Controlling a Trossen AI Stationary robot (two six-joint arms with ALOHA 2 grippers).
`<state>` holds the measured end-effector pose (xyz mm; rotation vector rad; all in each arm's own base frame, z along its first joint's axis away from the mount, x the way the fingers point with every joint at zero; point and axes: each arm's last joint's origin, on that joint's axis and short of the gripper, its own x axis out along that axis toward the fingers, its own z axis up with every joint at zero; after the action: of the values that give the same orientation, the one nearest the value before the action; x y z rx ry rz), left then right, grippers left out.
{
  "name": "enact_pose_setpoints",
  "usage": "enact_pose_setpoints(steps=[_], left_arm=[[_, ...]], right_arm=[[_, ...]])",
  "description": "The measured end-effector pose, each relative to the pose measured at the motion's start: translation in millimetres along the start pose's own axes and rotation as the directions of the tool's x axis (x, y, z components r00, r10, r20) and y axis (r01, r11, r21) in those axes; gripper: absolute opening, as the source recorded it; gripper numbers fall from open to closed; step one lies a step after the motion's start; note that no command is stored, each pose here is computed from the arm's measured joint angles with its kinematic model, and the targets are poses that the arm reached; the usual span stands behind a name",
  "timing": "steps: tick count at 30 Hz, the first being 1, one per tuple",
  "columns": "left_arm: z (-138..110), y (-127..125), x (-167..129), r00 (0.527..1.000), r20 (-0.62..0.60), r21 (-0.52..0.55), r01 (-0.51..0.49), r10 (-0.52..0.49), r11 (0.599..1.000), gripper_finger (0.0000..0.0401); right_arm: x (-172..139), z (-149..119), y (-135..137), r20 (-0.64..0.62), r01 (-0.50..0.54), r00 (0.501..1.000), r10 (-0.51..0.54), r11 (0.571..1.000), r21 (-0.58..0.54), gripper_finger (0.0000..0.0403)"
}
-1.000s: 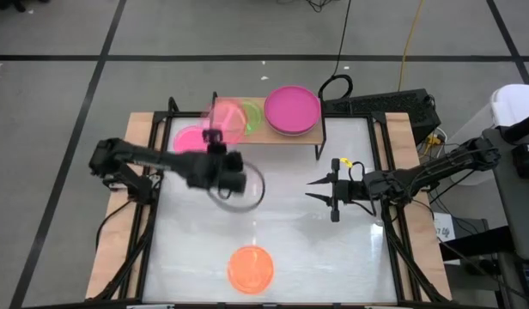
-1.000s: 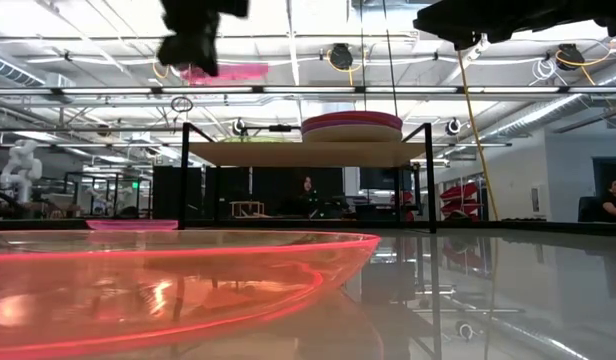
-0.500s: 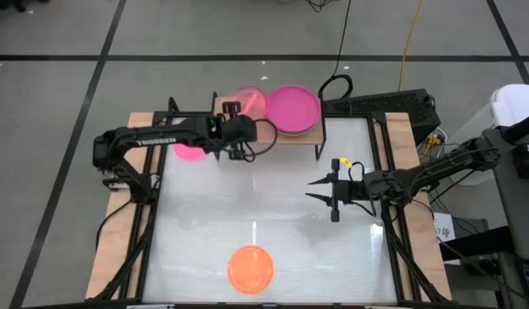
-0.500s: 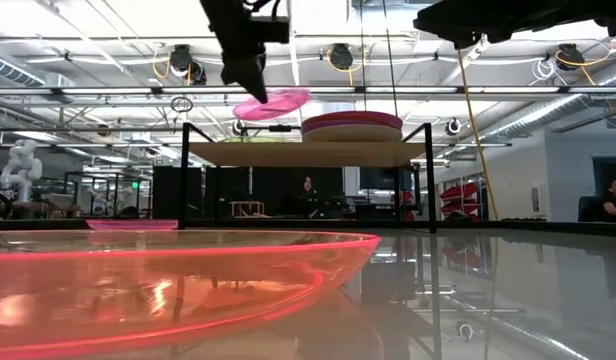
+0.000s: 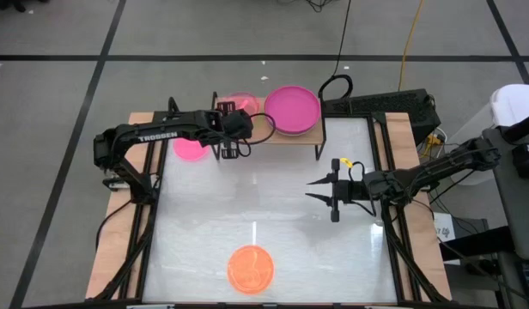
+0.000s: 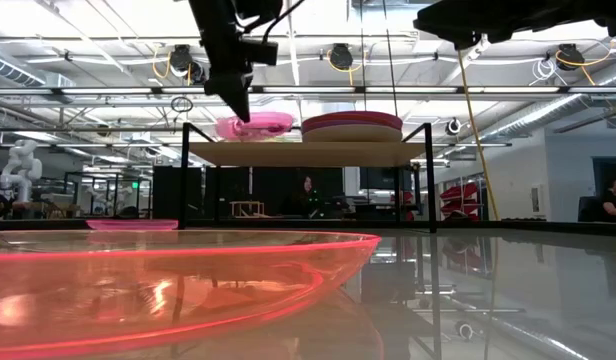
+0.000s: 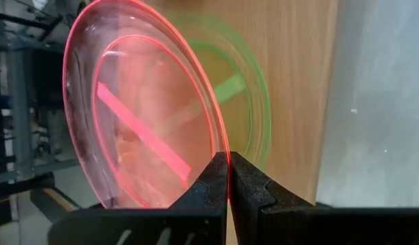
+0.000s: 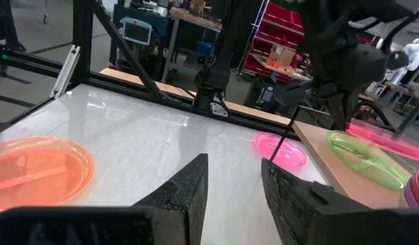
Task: Place and stack plates onto a shelf
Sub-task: Stack the bottom pink transparent plate on top of the green transparent plate on the shelf
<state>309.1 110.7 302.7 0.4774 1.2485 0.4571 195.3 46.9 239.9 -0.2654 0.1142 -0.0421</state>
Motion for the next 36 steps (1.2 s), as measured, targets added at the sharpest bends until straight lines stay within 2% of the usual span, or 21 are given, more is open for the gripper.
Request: enact_pose_setpoints(steps=[7, 17, 21, 27, 30, 36], left_arm=[[-12, -4, 19, 0.999, -0.052, -0.001, 0.01, -0.01, 1.0, 0.0003], [-12, -9, 28, 1.0, -0.021, 0.001, -0.002, 0.002, 1.0, 0.0028], [-11, -9, 28, 1.0, -0.015, 0.0, -0.003, 0.003, 1.0, 0.0054], [-11, -9, 27, 1.0, -0.016, -0.002, -0.007, 0.007, 1.0, 0.012], [-8, -7, 21, 1.0, -0.009, -0.019, -0.009, 0.009, 1.0, 0.0143], [4, -4, -15, 0.992, 0.115, -0.004, -0.042, 0.042, 0.999, 0.0156]], right_arm=[[0, -2, 0, -0.018, -0.004, 1.0, 0.004, 1.0, 0.002, 0.012], [0, -2, 0, -0.017, -0.004, 1.0, 0.004, 1.0, 0.001, 0.012], [0, -2, 0, -0.017, -0.004, 1.0, 0.004, 1.0, 0.001, 0.012], [0, -2, 0, -0.018, -0.004, 1.0, 0.004, 1.0, 0.0, 0.012], [0, -2, 0, -0.02, -0.004, 1.0, 0.004, 1.0, -0.001, 0.012], [0, -2, 0, -0.019, -0.002, 1.0, 0.002, 1.0, -0.022, 0.012]])
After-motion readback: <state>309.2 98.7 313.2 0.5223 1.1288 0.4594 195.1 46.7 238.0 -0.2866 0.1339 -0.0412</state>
